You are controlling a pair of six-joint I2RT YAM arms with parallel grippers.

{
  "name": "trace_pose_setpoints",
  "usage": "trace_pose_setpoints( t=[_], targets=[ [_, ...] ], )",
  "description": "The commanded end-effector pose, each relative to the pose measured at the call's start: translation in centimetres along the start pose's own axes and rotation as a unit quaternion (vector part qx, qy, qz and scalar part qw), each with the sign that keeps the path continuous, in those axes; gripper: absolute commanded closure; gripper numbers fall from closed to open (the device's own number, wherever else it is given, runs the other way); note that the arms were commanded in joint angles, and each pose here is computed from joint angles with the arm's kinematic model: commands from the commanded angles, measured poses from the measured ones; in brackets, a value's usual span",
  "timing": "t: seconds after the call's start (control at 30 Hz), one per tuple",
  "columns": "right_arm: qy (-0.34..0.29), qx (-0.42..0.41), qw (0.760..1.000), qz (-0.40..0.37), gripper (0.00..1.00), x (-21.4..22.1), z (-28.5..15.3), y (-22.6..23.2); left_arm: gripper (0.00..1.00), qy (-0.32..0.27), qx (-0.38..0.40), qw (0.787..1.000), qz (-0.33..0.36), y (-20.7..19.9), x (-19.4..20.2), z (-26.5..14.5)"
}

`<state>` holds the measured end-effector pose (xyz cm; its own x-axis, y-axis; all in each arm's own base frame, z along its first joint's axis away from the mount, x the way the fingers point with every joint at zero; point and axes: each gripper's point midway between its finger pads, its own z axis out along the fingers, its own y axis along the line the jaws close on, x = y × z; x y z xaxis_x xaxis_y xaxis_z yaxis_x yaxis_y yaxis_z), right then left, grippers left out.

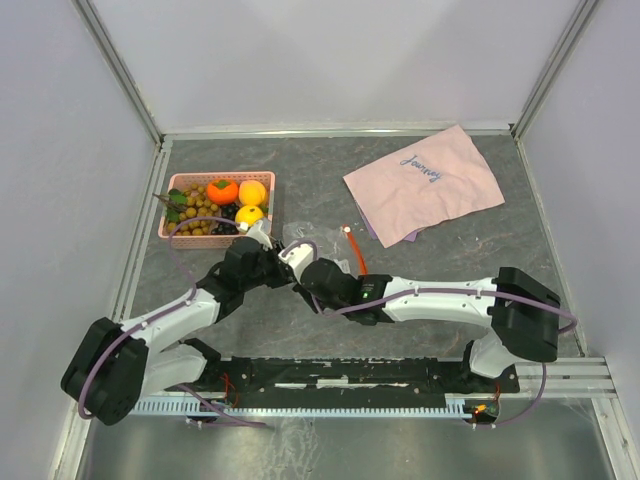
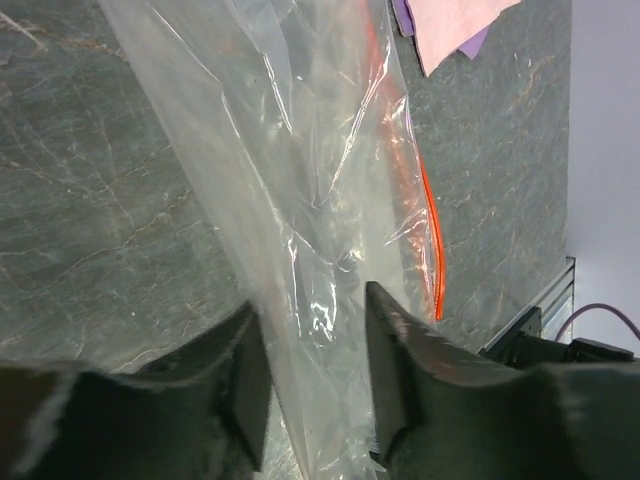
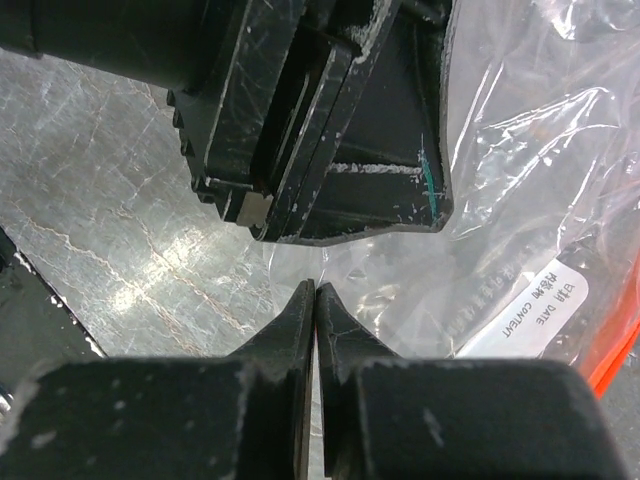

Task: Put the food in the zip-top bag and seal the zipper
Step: Open the zipper of the food storage bag.

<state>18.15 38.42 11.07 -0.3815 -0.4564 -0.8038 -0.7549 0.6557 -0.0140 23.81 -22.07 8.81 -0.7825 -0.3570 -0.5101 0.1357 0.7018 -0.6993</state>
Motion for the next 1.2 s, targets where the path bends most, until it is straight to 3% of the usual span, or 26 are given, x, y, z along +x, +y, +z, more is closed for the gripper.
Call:
trace_pose_setpoints(
  t=[0.0, 0.2, 0.23, 0.73, 1.17],
  targets=[
    [-0.034, 0.004, 0.999, 0.000, 0.90, -2.5, 0.3, 0.1, 0.62, -0.024, 0.045, 0.999, 0.007, -2.4, -1.4, 0.2],
    [-0.034, 0.012, 0.999, 0.007, 0.82, -2.5, -1.1, -2.0, 0.95, -0.046, 0.052, 0.997, 0.042, -2.9, -2.5, -0.3],
    [-0.036, 0.017, 0.999, 0.009, 0.81, -2.6, -1.5, -2.6, 0.97, -0.051, 0.052, 0.996, 0.048, -3.0, -2.7, -0.4],
    [-0.071, -0.014, 0.992, 0.105, 0.55, -3.2, -7.9, -10.7, 0.97, -0.109, 0.104, 0.982, 0.113, -6.2, -5.3, -2.6],
    [-0.082, -0.047, 0.962, 0.255, 0.48, 0.3, -7.3, -16.9, 0.97, -0.135, 0.173, 0.966, 0.138, -9.2, -5.9, -4.6]
  ],
)
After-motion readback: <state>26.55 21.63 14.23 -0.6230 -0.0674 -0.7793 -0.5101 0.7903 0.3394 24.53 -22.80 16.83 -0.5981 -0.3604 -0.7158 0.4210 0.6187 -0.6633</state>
